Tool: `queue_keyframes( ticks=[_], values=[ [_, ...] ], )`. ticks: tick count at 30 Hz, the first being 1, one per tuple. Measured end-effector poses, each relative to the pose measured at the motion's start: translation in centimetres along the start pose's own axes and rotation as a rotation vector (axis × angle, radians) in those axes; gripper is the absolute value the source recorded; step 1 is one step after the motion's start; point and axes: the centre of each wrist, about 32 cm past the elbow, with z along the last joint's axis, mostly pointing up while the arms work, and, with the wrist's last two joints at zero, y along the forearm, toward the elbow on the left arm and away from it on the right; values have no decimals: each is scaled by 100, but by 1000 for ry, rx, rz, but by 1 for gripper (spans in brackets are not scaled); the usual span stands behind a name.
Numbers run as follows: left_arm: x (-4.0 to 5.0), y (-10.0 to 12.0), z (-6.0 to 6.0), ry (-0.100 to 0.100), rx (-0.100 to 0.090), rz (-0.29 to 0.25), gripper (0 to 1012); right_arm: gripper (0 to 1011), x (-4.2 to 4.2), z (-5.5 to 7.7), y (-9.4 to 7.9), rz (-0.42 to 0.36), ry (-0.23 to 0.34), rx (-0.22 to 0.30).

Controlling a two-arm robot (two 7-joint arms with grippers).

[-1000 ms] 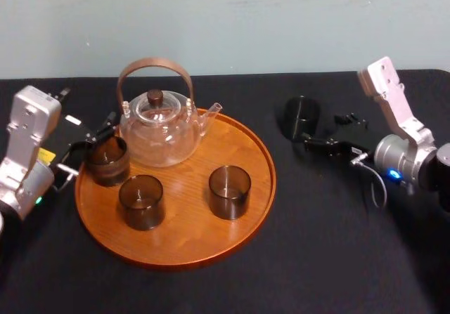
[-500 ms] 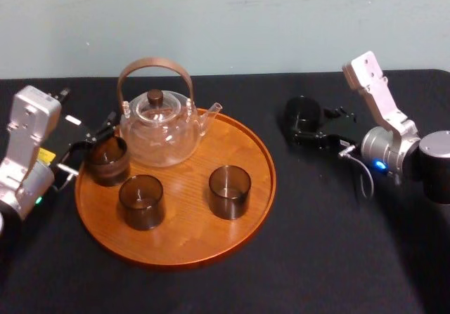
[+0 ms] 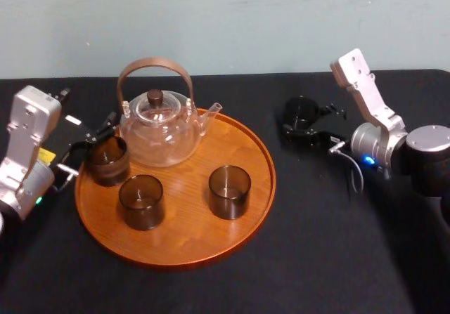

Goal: Pick up the glass from the table and place it on the tray.

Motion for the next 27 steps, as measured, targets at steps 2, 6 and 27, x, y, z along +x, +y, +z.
queue_keyframes(
  ticks=[2, 6, 27],
  values=[
    [0, 0, 0, 0, 0, 0, 1001, 1002, -6, 10, 16, 2, -3, 0],
    [0, 0, 0, 0, 0, 0, 1001, 1002, -20, 20, 33, 2, -9, 1],
    [0, 0, 0, 0, 0, 0, 1001, 898, -12, 17, 25, 1, -7, 2]
  ],
)
